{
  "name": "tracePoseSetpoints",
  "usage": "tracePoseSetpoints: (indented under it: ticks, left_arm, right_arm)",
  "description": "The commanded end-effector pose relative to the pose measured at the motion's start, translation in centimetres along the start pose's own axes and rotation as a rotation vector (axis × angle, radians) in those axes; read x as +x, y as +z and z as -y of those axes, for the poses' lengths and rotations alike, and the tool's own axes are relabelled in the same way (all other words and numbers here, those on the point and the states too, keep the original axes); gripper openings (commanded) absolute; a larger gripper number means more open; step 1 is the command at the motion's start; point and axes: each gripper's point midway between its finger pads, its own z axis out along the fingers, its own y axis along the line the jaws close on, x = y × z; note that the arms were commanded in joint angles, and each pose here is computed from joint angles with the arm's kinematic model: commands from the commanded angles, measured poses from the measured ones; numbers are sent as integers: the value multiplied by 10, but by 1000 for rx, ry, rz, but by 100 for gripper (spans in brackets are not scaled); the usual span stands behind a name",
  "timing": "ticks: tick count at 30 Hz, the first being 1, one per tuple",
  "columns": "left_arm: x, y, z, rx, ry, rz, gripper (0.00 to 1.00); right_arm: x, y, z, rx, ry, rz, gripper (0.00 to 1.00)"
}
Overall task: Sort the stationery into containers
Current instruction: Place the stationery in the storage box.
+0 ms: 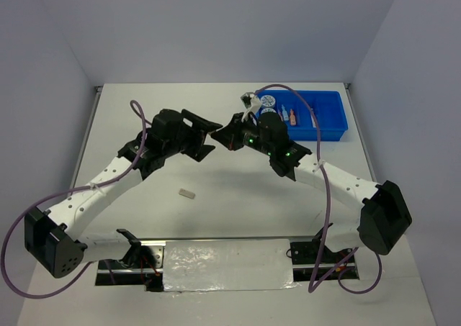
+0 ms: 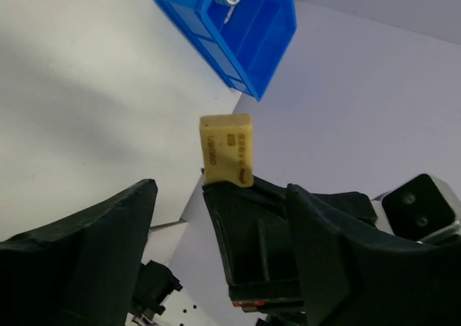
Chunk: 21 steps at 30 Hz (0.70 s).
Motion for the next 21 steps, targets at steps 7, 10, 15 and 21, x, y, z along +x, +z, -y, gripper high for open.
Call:
tracePoseSetpoints:
  ticks: [7, 10, 15, 21]
  left_arm:
    - [-34, -20, 37, -25, 140, 106, 99]
    - [-68, -38, 36, -131, 301, 203, 99]
    - [-93, -57, 18, -283, 499, 258, 99]
    - [-66, -44, -59, -365, 618, 35, 99]
  right_arm:
    - [-23, -20, 77, 325, 14, 55, 0]
    - [-44, -63, 158, 603, 89, 70, 0]
    - [-98, -162, 274, 963, 213, 213, 0]
    - [-132, -211, 359, 1180, 301, 213, 2]
